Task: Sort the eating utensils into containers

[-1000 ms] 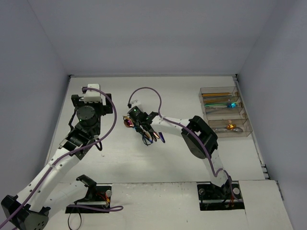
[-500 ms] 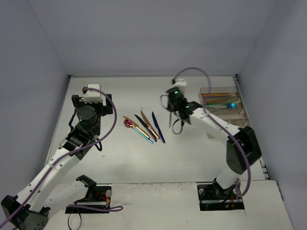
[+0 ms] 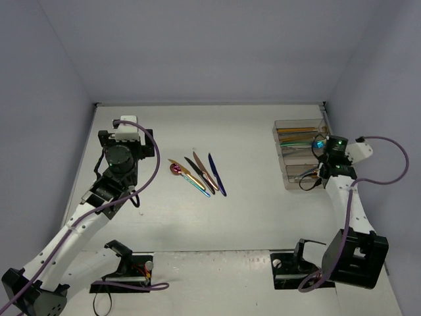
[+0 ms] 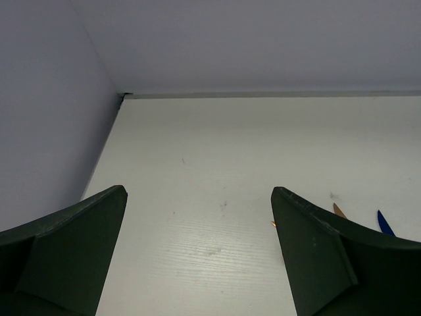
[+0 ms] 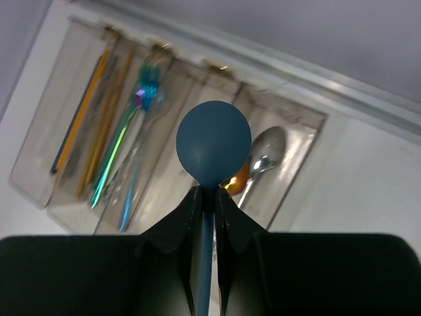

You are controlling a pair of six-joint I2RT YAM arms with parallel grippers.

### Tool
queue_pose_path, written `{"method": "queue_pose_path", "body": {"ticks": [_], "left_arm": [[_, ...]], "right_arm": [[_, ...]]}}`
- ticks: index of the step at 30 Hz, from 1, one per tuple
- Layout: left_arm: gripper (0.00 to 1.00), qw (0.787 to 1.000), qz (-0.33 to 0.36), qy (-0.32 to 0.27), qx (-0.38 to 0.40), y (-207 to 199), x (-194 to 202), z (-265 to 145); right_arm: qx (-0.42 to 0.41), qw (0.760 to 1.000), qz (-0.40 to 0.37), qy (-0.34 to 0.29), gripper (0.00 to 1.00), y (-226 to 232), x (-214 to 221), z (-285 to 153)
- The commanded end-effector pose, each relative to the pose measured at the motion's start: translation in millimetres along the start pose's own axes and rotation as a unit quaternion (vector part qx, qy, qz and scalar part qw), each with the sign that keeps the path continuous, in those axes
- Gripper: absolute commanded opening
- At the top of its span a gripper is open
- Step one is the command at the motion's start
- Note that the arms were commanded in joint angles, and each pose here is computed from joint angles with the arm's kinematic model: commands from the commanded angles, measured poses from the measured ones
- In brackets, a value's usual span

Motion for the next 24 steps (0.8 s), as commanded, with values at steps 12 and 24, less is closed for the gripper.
{"method": "queue_pose_path", "body": {"ticks": [12, 24], "left_arm": [[0.9, 0.999, -0.035, -0.035, 0.013, -6.6, -25.6, -0.2], [0.9, 0.999, -0.036, -0.032, 0.018, -8.4, -24.7, 0.2]], "right_arm": [[0.037, 0.993, 0.097, 0.048, 0.0, -7.4, 8.0, 41.8], [0.035, 0.99, 0.102, 0.09, 0.0, -3.4, 37.8, 58.4]]}}
Point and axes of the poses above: each gripper's point midway between its finger pads, its own z axis out along the fingers, its own y axis along the line the jaws close on, x = y × z, the point moved 3 cm from there along -z, back along the fingers, and after that the axes turned 15 degrees about -z, right-handed, at the moved point
